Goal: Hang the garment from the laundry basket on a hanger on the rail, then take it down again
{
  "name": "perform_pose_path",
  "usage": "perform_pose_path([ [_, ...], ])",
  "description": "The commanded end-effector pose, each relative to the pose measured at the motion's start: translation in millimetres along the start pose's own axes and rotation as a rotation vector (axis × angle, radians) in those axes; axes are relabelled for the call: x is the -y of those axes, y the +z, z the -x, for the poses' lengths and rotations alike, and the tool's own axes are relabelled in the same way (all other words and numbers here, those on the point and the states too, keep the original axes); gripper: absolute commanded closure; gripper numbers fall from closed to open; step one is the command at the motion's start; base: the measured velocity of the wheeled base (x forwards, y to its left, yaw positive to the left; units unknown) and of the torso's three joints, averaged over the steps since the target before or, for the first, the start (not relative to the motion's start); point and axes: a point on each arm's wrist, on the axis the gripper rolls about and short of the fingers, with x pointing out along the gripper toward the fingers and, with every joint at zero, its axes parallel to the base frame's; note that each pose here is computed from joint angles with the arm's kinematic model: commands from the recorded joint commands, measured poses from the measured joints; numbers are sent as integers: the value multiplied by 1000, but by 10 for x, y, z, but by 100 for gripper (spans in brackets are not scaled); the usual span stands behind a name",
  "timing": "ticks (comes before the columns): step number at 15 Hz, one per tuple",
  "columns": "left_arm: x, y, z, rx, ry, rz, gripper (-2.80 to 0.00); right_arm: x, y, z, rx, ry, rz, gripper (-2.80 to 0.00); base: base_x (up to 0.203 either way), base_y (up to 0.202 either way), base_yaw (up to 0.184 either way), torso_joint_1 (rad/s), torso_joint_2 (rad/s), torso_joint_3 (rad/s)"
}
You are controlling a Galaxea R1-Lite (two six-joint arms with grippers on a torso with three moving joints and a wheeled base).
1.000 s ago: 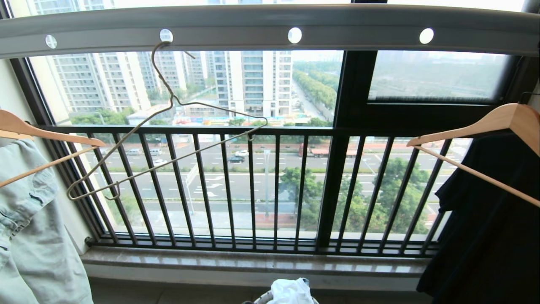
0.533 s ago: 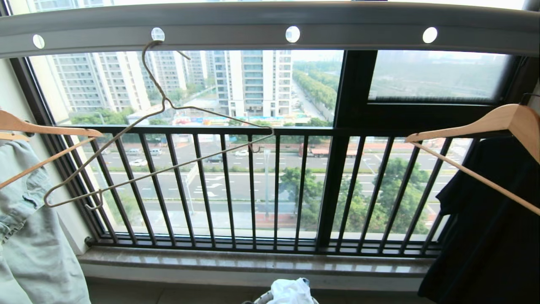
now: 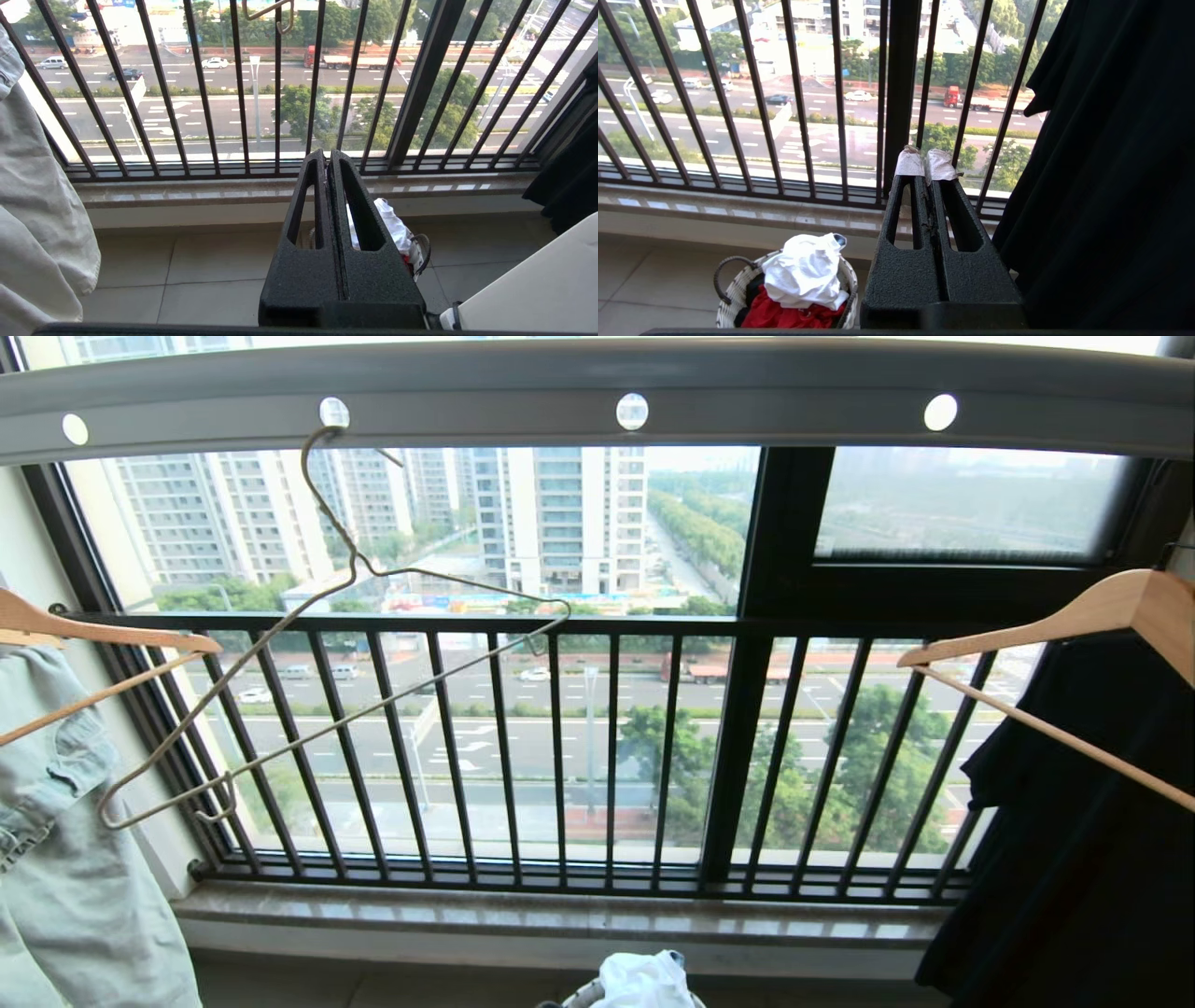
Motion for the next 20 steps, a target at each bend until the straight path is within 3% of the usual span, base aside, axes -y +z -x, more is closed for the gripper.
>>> perform_pose_path([
  [1,-71,-439,-170,-17,5,-31,0,0,1,0,1,0,1,0,0,0,0,0,0,0],
  [4,-182,-787,-611,52,65,-95,0,0,-2,0,0,0,1,0,0,0,0,0,0,0],
  [8,-268,-1186,-919,111,107,-246,0,0,0,0,0,0,0,0,0,0,0,0,0,0],
  [10,-274,-1241,-923,58,108,-241,0,0,0,0,0,0,-1,0,0,0,0,0,0,0],
  [15,-278,-1235,-922,70,124,-132,0,0,-2,0,-1,0,1,0,0,0,0,0,0,0],
  [20,-278,-1235,-922,70,125,-125,0,0,0,0,0,0,1,0,0,0,0,0,0,0],
])
